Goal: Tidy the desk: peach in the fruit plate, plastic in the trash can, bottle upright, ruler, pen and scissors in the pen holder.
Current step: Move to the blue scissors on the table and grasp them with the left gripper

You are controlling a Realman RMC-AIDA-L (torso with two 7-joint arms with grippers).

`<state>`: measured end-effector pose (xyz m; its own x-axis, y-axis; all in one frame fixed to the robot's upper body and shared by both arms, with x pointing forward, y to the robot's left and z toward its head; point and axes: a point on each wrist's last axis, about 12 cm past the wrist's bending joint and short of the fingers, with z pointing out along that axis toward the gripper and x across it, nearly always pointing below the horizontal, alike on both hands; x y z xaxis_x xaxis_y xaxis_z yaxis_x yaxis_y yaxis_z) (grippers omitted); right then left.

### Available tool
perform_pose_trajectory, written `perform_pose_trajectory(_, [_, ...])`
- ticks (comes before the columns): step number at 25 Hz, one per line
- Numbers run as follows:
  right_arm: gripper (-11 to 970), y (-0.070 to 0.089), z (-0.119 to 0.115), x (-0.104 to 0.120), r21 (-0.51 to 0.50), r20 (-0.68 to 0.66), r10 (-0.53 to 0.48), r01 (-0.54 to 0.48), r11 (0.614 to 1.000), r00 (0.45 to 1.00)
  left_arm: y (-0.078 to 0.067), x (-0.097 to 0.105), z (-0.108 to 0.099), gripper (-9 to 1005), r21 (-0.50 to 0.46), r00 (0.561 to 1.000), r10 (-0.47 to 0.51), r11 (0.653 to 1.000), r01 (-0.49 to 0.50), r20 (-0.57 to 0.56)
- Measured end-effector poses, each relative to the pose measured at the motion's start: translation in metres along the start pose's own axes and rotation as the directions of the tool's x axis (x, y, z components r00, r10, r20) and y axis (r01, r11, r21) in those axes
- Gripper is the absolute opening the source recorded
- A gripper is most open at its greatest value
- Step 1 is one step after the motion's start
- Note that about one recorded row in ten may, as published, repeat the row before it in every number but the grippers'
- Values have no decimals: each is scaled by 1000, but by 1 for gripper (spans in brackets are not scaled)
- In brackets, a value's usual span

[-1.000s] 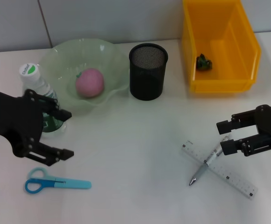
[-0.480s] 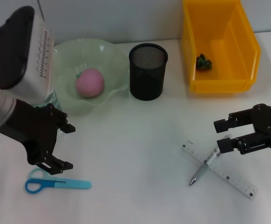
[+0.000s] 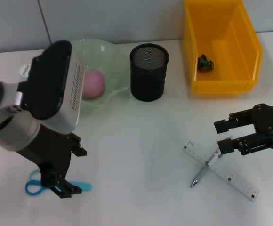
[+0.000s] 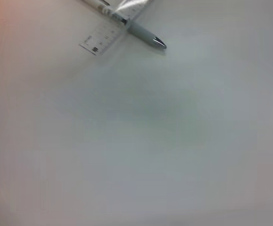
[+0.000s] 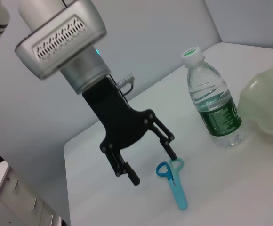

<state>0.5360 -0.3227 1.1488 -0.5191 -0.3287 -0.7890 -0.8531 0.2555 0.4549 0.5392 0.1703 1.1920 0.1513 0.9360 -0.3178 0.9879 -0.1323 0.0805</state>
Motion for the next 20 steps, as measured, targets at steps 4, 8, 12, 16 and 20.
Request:
perform_pose_trajectory(4, [715, 0, 0, 0, 0, 0, -1, 1, 1000, 1000, -1, 0, 12, 761, 28, 1000, 0, 1000, 0, -12])
perform_pose_trajectory(8, [715, 0, 1, 0, -1, 0, -3, 3, 1000, 1000, -1, 0, 19, 757, 37, 1000, 0, 999, 1, -20])
perform_pose_trajectory(12, [715, 0, 2, -1, -3, 0, -3, 3, 1000, 1000, 0, 2, 24, 752, 29, 1000, -3, 1000, 4, -30])
perform_pose_trajectory(16, [715, 0, 2, 1, 0, 1, 0, 0, 1000, 1000, -4, 3, 39, 748, 12, 997, 27, 1000, -27, -74])
perform_pose_trajectory(20, [715, 0, 2, 2, 5, 2, 3, -3, 1000, 1000, -6, 2, 44, 743, 10, 995, 45, 999, -44, -88])
